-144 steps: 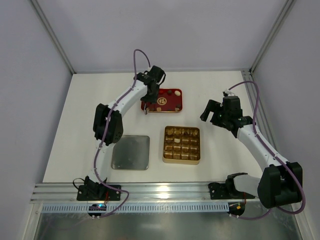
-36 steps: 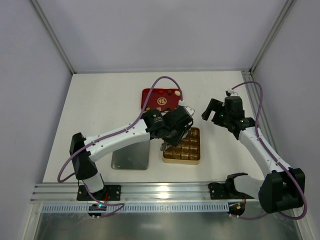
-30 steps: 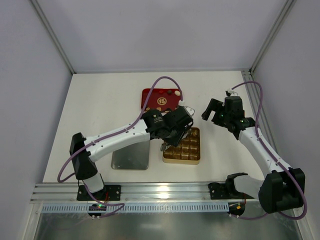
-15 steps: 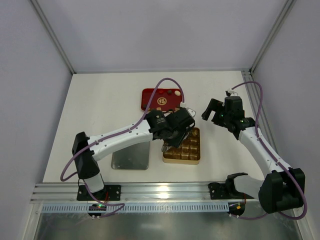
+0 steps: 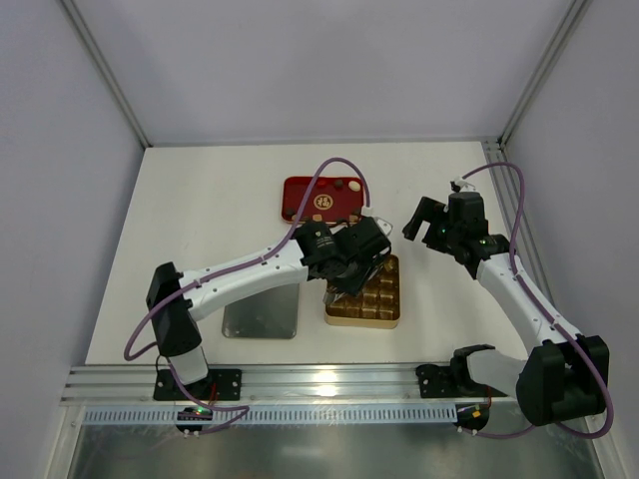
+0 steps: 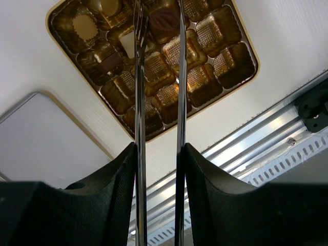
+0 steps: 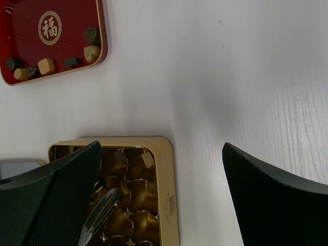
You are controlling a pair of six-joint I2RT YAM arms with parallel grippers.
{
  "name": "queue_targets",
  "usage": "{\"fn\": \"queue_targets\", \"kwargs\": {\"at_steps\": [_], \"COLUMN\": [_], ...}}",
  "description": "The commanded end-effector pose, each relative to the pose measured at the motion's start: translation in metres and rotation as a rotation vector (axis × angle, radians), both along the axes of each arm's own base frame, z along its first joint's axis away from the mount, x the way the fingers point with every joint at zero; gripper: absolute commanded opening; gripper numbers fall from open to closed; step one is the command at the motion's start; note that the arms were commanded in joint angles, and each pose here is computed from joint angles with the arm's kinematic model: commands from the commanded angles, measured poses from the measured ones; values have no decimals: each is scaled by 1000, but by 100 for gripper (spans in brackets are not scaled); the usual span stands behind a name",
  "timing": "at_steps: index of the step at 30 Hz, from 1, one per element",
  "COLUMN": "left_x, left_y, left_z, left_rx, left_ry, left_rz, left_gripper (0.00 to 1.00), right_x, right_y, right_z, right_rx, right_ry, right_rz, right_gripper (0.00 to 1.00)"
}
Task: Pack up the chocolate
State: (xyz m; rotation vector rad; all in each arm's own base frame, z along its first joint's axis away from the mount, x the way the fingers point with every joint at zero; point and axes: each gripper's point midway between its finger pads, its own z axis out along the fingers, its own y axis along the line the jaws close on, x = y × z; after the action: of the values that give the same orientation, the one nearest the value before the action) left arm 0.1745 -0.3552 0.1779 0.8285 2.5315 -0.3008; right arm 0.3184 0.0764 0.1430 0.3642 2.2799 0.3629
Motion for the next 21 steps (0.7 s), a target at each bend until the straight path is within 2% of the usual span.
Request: {"fn": "queue_targets", "kwargs": {"at_steps": [1,12,14,17,21], "left_x": [2,3,8,25,89], "left_y": [-11,-12,-9,4,53], "left_z": [9,16,28,53,73], "left_rx": [-48,-60,-75,-104,-115], "left_ry": [-22,-31,-71,-129,-187], "left_rz": [-11,-11,0,47,227], "left_gripper": [41,42,42,41,42], "right_x": [3,3,3,4,3], "right_y": [-1,-1,-1,-1,4], "right_z": [14,12,13,17,22], "right_rx": [-4,-8,-6,-8,11], "right_ry": [-50,-44,-47,-55,-54], "right_rz": [-4,-4,-3,-1,22], "right_gripper": [100,100,100,100,100]}}
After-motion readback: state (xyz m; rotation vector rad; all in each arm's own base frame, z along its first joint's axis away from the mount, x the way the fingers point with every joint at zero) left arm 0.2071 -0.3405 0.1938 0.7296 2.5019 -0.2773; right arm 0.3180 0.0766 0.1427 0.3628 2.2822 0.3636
